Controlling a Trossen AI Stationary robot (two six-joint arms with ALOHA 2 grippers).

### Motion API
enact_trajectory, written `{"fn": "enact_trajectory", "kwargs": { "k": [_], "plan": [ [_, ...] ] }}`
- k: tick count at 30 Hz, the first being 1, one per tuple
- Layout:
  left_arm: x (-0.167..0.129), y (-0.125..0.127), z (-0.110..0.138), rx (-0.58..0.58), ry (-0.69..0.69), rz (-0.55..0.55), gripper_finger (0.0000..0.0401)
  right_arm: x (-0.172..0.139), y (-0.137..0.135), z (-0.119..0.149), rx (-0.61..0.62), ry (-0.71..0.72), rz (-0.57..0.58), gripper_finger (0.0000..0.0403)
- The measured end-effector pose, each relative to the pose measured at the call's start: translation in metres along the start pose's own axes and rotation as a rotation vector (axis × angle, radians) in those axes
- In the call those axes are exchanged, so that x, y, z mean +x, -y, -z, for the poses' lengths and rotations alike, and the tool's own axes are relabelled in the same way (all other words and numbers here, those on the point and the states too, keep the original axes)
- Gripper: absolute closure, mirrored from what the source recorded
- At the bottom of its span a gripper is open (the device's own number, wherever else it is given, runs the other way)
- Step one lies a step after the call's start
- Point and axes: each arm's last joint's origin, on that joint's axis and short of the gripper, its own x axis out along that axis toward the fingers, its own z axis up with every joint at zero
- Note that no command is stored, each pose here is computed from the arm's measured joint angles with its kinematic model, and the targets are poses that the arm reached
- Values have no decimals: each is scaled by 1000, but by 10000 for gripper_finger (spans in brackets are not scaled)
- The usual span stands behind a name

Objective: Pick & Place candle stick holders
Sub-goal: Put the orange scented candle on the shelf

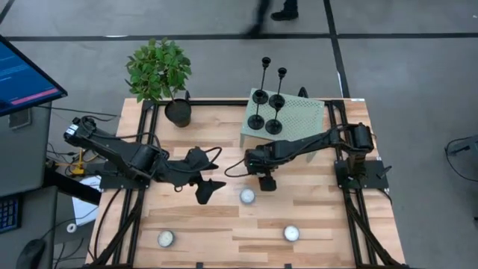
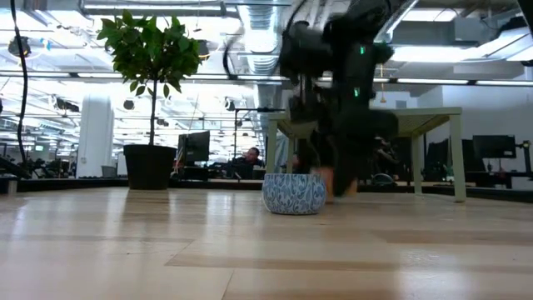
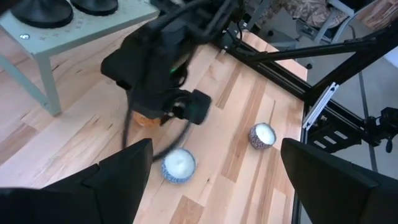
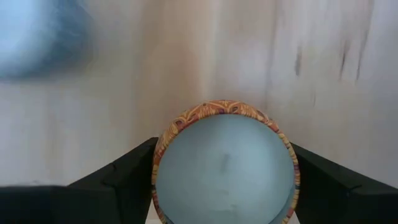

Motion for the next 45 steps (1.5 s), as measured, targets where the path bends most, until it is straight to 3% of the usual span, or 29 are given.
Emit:
{"fn": "enact_trajectory", "kwargs": {
  "k": [7, 13, 20, 29, 35, 45],
  "plan": [
    [0, 0, 0, 1, -6, 3, 46, -60, -12, 3, 19, 78, -8, 122],
    [0, 0, 0, 2, -15, 10, 46, -124, -25, 35, 63, 70, -24, 122],
    [0, 0, 1, 2, -15, 10, 46, -169, -9, 70, 194, 62, 0, 122],
    [0, 0, 0, -2, -11, 9, 46, -205, 38, 116, 335, 52, 180, 122],
    [0, 0, 0, -4, 3, -3, 46, -210, 86, 133, 408, 67, 275, 122],
    [0, 0, 0, -27, 8, -9, 46, -195, 163, 136, 437, 34, 275, 122]
  ]
}}
